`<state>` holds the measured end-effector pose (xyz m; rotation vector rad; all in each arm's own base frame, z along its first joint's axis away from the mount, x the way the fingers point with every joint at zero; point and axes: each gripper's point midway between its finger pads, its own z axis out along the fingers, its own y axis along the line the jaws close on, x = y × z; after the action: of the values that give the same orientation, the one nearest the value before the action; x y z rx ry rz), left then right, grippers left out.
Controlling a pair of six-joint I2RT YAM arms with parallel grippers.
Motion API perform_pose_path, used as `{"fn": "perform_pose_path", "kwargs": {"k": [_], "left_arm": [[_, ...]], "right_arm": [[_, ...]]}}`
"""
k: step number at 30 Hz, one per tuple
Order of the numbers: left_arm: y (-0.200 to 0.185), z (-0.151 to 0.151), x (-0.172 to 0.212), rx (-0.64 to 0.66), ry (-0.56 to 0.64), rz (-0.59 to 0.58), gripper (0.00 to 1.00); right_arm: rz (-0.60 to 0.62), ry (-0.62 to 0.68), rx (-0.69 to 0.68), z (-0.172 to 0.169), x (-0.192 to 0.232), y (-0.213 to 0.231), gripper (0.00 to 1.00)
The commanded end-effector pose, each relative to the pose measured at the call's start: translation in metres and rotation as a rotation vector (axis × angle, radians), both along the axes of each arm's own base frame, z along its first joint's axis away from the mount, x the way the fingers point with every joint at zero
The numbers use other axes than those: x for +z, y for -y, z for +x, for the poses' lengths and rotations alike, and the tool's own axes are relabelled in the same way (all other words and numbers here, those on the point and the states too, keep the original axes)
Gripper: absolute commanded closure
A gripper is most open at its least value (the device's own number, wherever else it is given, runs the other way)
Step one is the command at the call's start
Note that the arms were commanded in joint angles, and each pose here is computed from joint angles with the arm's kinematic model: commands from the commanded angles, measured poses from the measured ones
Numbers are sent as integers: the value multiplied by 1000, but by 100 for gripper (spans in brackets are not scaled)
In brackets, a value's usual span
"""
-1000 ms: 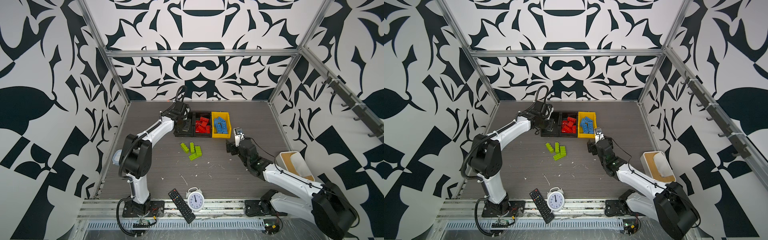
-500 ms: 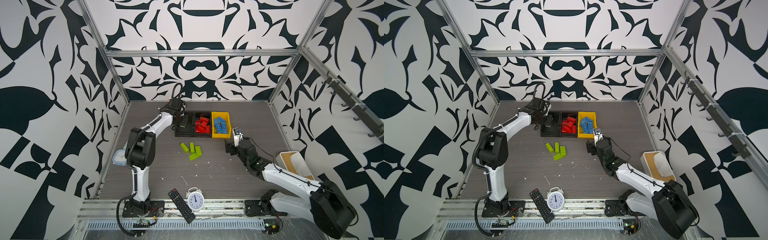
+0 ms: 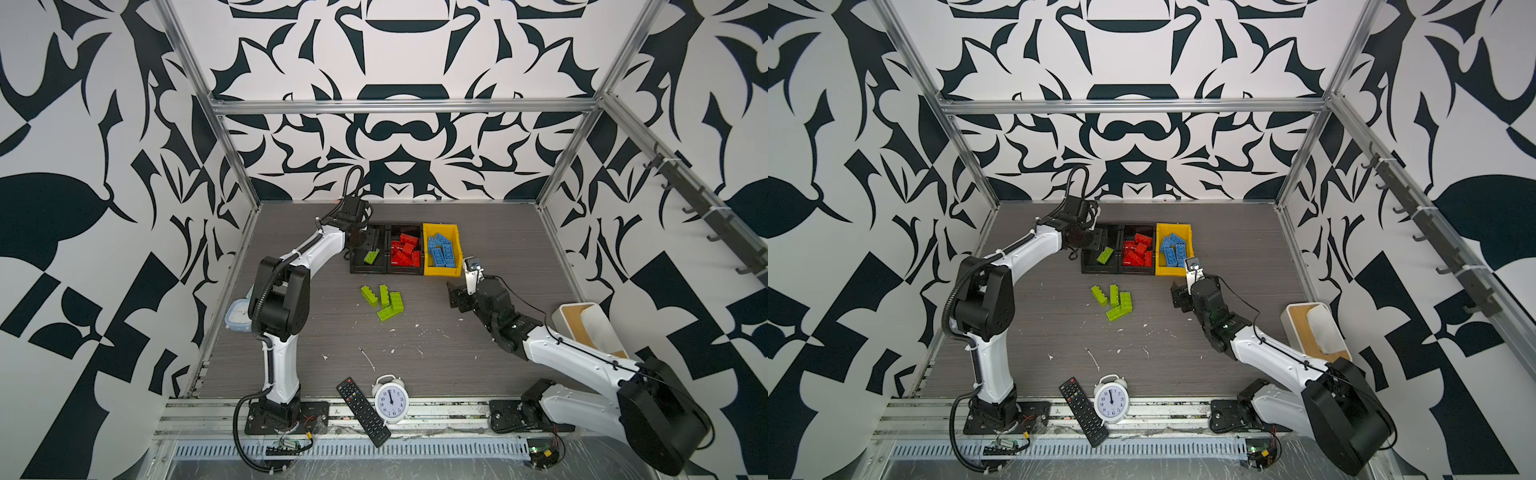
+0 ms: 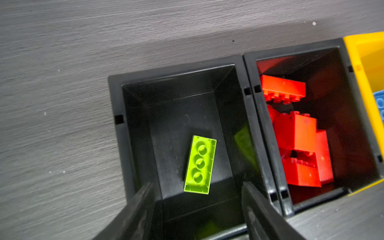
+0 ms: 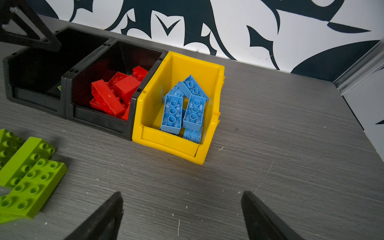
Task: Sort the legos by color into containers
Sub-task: 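Open the left gripper to drop the green brick into the empty black bin, then move the left gripper back down over the remaining green bricks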
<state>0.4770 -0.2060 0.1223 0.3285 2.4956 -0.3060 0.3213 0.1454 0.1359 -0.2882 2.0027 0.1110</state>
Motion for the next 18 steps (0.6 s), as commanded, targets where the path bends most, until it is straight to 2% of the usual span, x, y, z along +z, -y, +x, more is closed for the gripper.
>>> {"fn": "perform_pose_path", "kwargs": {"k": [1, 6, 12, 18], "left_arm": [[-6, -17, 25, 38, 13, -36, 29], [-20, -55, 32, 97, 5, -82, 27], [-27, -107, 24, 127, -75, -129, 26], [-27, -148, 20, 150, -102, -150, 26]], "right_arm": [[39, 50, -3, 4, 21, -3, 9], [32, 45, -7, 5, 19, -2, 9], [36, 34, 2, 5, 17, -5, 9], [38, 33, 1, 6, 14, -5, 8]]}}
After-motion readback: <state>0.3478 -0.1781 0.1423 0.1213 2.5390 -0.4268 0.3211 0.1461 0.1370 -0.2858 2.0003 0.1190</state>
